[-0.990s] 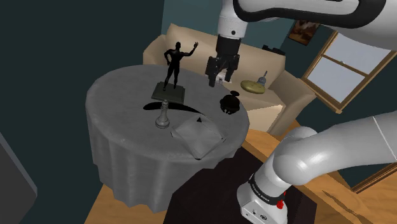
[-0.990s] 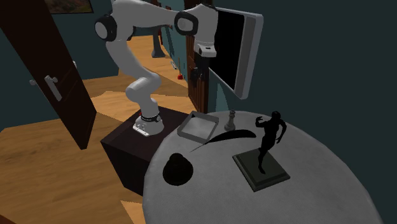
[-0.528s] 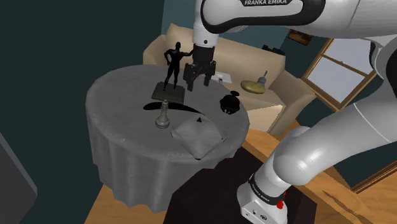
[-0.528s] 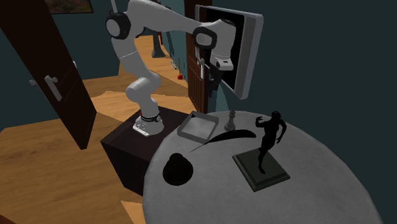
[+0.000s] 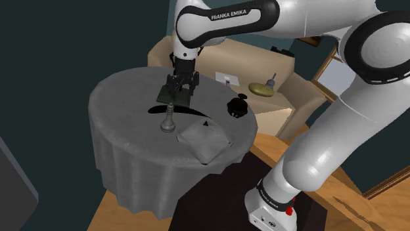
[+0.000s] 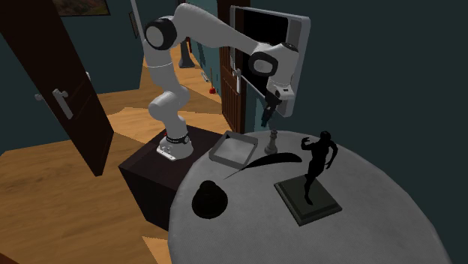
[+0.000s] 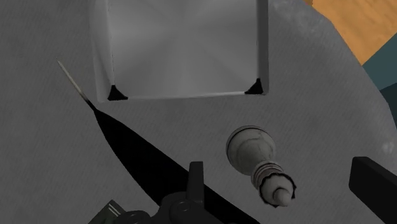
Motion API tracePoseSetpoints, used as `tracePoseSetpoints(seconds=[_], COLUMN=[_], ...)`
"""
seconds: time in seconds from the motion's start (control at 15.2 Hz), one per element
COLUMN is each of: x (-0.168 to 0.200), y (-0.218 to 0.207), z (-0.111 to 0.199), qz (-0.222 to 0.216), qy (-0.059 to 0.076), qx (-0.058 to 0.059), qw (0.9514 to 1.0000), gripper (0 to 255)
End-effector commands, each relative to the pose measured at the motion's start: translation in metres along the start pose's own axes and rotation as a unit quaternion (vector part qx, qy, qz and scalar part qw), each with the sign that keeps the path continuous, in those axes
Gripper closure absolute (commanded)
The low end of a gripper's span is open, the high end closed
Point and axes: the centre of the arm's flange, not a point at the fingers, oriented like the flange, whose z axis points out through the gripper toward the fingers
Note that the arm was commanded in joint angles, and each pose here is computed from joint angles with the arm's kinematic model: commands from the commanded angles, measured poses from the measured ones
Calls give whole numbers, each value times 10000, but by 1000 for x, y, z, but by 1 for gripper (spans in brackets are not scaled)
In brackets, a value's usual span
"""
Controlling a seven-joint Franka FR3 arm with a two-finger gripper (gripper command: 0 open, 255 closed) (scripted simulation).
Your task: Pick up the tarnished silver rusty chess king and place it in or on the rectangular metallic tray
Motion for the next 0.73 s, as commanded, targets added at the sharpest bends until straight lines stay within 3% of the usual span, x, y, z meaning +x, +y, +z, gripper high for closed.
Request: tracePoseSetpoints(seconds=[0.0, 0.13, 0.66], x=[26, 43, 43], y=[-9, -16, -17], z=[13, 23, 63], qz=[-43, -78, -78], qy=[-28, -53, -53], qx=[39, 68, 68], qw=[10000, 9999, 9999], gripper=[0, 0, 0])
